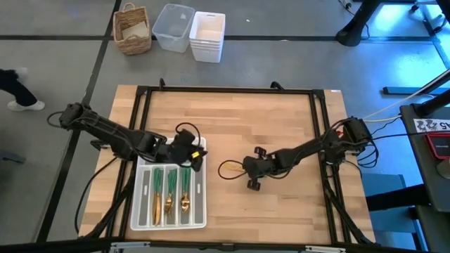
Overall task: Sort silverware
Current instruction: Put the green knife on the silverware tray
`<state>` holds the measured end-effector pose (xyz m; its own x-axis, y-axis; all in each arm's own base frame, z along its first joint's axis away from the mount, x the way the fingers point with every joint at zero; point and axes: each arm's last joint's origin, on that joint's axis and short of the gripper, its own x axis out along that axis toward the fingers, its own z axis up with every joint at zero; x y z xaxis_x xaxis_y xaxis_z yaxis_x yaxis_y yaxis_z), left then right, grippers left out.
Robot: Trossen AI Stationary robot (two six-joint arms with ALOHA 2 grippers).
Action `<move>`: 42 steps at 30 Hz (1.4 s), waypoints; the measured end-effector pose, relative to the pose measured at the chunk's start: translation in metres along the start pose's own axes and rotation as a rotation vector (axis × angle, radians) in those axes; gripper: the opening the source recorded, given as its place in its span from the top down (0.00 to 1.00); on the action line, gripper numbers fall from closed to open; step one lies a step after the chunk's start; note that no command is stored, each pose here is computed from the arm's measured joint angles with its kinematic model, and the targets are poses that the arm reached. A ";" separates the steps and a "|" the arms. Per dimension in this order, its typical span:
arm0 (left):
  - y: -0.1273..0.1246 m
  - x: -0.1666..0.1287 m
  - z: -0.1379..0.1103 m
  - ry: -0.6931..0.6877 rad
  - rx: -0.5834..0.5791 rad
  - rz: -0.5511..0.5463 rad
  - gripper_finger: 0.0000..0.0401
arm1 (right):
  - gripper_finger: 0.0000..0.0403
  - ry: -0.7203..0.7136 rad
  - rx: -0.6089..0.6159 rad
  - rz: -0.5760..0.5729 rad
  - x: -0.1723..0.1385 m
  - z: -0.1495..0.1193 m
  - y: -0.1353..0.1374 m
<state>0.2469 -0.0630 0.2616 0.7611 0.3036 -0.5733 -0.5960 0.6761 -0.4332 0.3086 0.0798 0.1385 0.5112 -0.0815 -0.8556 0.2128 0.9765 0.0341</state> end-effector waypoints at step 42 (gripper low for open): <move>-0.062 0.169 0.047 0.018 0.607 -0.515 0.72 | 0.99 -0.243 -0.223 -0.503 -0.327 0.125 -0.038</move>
<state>0.4248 -0.0220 0.2248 0.8957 -0.1541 -0.4171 0.0772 0.9777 -0.1953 0.2369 0.0441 0.4818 0.5740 -0.5625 -0.5951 0.3119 0.8222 -0.4762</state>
